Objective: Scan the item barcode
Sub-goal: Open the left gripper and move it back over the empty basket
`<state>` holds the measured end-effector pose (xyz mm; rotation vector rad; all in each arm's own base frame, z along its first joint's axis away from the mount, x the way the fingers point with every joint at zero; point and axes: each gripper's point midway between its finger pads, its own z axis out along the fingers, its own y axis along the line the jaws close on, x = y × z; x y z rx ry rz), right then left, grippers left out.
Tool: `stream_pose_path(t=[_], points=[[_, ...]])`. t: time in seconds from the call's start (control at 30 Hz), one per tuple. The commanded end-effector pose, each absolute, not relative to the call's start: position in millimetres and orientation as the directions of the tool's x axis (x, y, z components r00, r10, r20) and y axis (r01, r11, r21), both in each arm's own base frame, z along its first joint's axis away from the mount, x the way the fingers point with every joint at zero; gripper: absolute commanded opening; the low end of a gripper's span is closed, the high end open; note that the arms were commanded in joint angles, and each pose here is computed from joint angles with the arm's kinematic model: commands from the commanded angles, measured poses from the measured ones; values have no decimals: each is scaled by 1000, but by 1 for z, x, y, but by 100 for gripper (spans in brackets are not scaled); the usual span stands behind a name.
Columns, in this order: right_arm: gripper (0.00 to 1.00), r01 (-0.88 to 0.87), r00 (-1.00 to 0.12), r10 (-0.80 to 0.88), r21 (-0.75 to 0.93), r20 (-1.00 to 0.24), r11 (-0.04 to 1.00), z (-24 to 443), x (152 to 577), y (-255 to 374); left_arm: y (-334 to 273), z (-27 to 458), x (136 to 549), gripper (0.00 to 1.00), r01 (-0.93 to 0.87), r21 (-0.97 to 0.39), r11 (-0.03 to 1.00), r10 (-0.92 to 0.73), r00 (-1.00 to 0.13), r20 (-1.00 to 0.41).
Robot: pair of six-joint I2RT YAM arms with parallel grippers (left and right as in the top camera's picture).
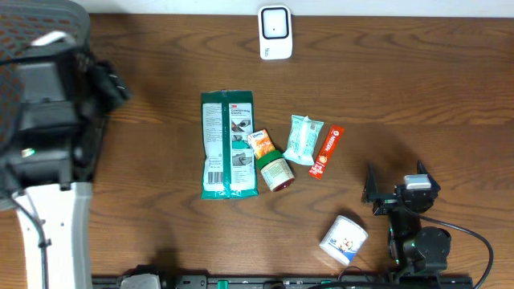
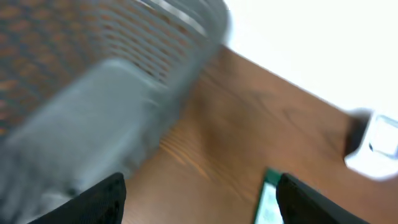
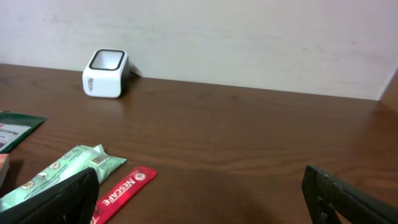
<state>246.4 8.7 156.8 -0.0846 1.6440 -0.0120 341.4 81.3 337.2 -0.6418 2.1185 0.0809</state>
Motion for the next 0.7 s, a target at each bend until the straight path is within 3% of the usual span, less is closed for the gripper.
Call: stream_pose_path(t=[0.0, 0.43, 0.47, 0.5, 0.67], points=[[99, -47, -73, -51, -48, -996, 998, 157, 246, 9, 115, 345, 333, 77, -550, -160, 820, -436, -417, -798], [99, -47, -73, -51, -47, -996, 998, 157, 246, 9, 222, 316, 309, 77, -775, -137, 617, -565, -316, -762], [99, -47, -73, -51, -48, -996, 998, 157, 246, 9, 227, 311, 308, 90, -784, -132, 607, -575, -319, -753], [99, -48, -73, -51, -47, -996, 998, 157, 246, 9, 230, 306, 308, 92, -790, -127, 600, -583, -323, -745], [99, -47, -73, -51, -47, -996, 998, 157, 246, 9, 233, 279, 304, 92, -807, -89, 584, -628, -380, -680]])
